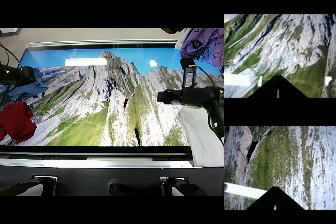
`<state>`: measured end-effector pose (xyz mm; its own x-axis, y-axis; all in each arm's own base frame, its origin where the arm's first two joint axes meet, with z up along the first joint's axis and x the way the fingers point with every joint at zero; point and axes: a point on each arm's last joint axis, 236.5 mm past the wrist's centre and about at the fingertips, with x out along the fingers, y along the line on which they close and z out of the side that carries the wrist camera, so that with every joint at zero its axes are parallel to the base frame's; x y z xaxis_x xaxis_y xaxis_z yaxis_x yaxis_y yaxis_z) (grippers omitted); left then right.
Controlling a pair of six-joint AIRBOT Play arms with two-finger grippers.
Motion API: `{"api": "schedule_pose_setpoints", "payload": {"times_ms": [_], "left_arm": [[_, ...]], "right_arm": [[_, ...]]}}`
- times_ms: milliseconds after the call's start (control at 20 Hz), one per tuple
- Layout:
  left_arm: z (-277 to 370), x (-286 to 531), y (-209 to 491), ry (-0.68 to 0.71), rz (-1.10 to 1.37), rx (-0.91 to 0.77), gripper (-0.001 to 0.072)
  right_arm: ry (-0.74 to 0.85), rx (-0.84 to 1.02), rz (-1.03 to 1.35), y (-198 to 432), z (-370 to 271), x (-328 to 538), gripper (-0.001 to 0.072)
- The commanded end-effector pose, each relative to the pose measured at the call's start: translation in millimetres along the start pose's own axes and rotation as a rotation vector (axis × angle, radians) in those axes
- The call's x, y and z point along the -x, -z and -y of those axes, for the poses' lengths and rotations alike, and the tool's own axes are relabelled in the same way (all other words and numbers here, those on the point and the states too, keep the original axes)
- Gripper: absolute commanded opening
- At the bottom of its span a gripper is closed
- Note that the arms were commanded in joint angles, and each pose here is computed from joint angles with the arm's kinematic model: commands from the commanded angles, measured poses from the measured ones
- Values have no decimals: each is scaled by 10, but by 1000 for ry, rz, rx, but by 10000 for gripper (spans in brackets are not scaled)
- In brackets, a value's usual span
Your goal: Fold the clothes and pants, and hang the long-sleeved shirts on hangers.
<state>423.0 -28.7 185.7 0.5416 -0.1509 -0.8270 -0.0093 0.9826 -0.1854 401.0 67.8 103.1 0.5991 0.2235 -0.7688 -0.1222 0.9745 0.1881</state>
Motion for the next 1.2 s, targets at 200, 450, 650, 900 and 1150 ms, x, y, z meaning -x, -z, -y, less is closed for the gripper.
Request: {"api": "schedule_pose_setpoints", "payload": {"times_ms": [200, 450, 650, 900, 1150], "left_arm": [[-47, -2, -2, -9, 0, 62, 667], [-1052, -443, 604, -179, -170, 316, 694], [-1859, -771, 990, -261, -148, 491, 695], [-2590, -1087, 1266, -334, -107, 620, 695], [-3145, -1371, 1590, -431, -160, 632, 695]], "right_arm": [[0, 1, 20, -47, -3, 5, 31], [1, 0, 33, -80, -2, 6, 31], [1, 0, 33, -79, -2, 6, 32], [0, 0, 26, -62, -4, 6, 34], [-1, 1, -6, 14, -7, 5, 35]]}}
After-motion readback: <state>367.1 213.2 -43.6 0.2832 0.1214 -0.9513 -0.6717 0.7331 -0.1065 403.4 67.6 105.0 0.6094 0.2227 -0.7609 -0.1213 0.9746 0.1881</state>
